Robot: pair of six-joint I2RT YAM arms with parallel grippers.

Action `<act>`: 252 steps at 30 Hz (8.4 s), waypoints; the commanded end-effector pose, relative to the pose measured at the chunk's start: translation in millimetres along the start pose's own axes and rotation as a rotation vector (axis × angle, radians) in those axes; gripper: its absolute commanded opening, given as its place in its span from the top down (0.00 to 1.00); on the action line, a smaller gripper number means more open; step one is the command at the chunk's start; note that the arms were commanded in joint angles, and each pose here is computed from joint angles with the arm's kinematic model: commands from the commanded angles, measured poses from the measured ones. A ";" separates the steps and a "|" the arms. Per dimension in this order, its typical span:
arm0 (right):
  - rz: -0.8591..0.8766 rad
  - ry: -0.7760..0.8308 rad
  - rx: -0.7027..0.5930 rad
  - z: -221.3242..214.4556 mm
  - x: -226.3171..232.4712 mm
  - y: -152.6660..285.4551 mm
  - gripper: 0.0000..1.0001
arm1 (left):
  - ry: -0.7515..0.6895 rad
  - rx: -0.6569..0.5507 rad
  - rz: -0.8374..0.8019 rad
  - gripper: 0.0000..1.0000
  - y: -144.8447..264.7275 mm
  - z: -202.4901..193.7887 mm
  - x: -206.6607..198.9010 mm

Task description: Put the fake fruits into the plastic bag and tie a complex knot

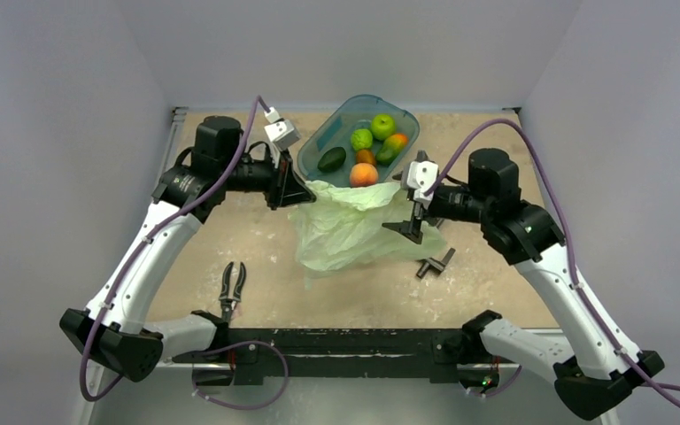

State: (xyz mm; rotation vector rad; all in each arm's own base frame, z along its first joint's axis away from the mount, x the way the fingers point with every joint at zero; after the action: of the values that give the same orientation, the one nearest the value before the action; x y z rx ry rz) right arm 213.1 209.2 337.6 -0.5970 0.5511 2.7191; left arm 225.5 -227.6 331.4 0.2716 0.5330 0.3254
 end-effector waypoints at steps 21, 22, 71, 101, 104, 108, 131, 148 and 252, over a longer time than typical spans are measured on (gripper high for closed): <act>0.027 0.086 0.056 -11.9 15.0 -74.8 0.36 | -0.088 -0.025 -0.208 1.00 -4.9 27.3 -51.1; 0.042 0.082 0.055 -14.3 20.2 -73.7 0.49 | -0.096 -0.033 -0.218 1.00 -2.8 30.8 -54.4; -0.088 -0.254 -0.073 -18.7 -13.5 24.1 1.00 | -0.050 -0.202 0.092 1.00 90.1 4.8 25.7; 0.065 -0.927 -0.227 -4.5 -44.5 -3.2 1.00 | -0.589 -0.264 0.273 0.00 25.4 -23.4 48.2; 0.070 -0.938 -0.216 -5.9 -40.3 -2.3 1.00 | -0.671 -0.264 0.385 0.00 7.9 -10.4 62.8; 0.109 -0.936 -0.230 1.4 -33.2 1.7 1.00 | -0.734 -0.274 0.424 0.02 -11.1 -2.5 71.2; -0.179 -0.740 0.108 -89.0 -105.4 44.8 0.03 | -0.638 0.168 -0.223 1.00 9.2 -95.0 -54.1; -0.326 -0.630 0.414 -136.2 -132.7 80.3 0.01 | -1.137 0.370 -0.060 1.00 16.9 -75.7 -6.8; -0.295 -0.671 0.322 -89.4 -49.7 68.5 0.01 | 0.749 -0.080 0.021 1.00 -72.9 -49.4 88.3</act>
State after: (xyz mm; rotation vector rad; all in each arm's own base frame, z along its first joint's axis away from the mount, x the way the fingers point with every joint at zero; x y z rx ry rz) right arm 292.6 105.0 306.5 0.2908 0.5247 2.2497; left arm 266.9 -247.1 210.7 0.1730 1.2193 0.4249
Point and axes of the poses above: each gripper's point midway between its finger pads, its own y axis back along the fingers, its own x axis along the line the jaws close on, z = x × y, the point moved 1 cm from there along y, back along the fingers, and after that the axes turned 7 degrees about y, right-handed, at the moved point
